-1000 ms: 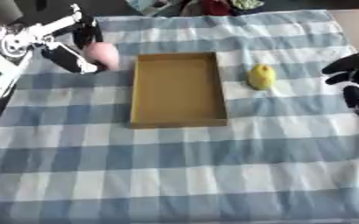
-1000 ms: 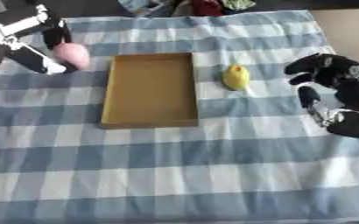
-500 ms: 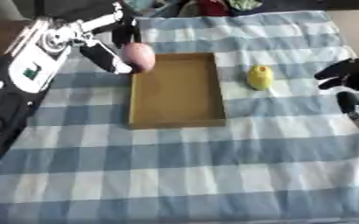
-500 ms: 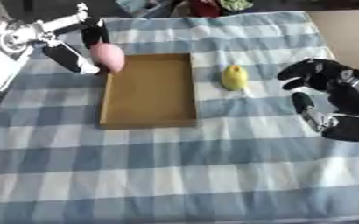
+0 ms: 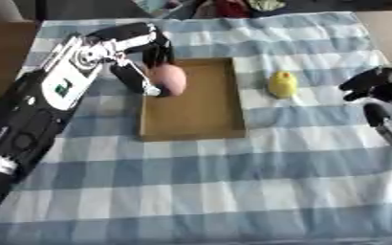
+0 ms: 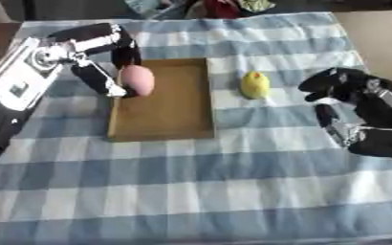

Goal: Pick up objects on the table and place them in the box.

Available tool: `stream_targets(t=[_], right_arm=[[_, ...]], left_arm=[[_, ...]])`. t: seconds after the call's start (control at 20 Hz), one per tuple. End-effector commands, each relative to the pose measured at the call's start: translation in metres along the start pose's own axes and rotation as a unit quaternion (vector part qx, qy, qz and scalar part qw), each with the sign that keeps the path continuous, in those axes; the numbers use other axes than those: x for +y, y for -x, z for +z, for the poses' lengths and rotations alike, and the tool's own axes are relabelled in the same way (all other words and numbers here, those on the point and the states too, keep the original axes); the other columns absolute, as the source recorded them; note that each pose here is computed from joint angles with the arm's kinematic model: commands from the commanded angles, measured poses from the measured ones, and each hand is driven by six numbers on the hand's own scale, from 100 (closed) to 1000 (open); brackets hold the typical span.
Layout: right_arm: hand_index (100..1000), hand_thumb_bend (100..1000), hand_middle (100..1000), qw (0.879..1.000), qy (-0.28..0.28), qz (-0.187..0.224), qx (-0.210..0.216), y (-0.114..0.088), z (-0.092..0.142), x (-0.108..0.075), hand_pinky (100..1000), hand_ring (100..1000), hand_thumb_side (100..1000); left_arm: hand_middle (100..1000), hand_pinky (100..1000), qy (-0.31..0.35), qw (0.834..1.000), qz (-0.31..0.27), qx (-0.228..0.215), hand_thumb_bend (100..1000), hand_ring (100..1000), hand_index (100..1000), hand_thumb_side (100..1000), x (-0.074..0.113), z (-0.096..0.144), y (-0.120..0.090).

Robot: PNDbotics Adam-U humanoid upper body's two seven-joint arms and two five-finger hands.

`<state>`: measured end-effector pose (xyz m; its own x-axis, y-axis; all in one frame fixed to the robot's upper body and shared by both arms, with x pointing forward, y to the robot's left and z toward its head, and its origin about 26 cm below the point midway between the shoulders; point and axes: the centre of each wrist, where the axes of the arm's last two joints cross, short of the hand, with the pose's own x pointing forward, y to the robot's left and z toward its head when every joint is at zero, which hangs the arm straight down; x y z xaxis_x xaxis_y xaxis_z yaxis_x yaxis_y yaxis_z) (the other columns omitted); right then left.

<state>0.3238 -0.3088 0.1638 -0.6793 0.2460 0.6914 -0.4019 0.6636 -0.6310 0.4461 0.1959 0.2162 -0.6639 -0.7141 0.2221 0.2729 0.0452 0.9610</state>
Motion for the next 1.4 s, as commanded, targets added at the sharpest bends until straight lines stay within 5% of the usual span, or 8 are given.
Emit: stream_targets(t=[0.05, 0.45, 0.85, 1.4], right_arm=[[686, 100, 723, 1.0, -0.008, 0.014, 0.0, -0.003, 0.0, -0.005, 746, 814, 336], [668, 100, 718, 1.0, -0.01, 0.027, 0.002, -0.004, 0.003, -0.01, 746, 814, 324], [705, 100, 716, 0.995, -0.012, 0.097, -0.005, -0.019, -0.001, -0.048, 747, 810, 278], [786, 100, 721, 0.977, -0.1, 0.184, 0.051, 0.001, -0.025, -0.089, 749, 808, 272]], left_arm=[[473, 547, 0.009, 1.0, -0.008, 0.0, 550, 481, 655, 104, 0.007, 0.005, 0.002], [530, 575, 0.025, 1.0, 0.011, -0.003, 622, 526, 714, 159, 0.007, 0.02, 0.008], [508, 546, -0.095, 0.994, 0.057, -0.015, 691, 506, 695, 174, 0.029, 0.068, 0.0], [497, 529, -0.204, 0.969, 0.138, -0.027, 723, 497, 685, 179, 0.009, 0.131, -0.019]])
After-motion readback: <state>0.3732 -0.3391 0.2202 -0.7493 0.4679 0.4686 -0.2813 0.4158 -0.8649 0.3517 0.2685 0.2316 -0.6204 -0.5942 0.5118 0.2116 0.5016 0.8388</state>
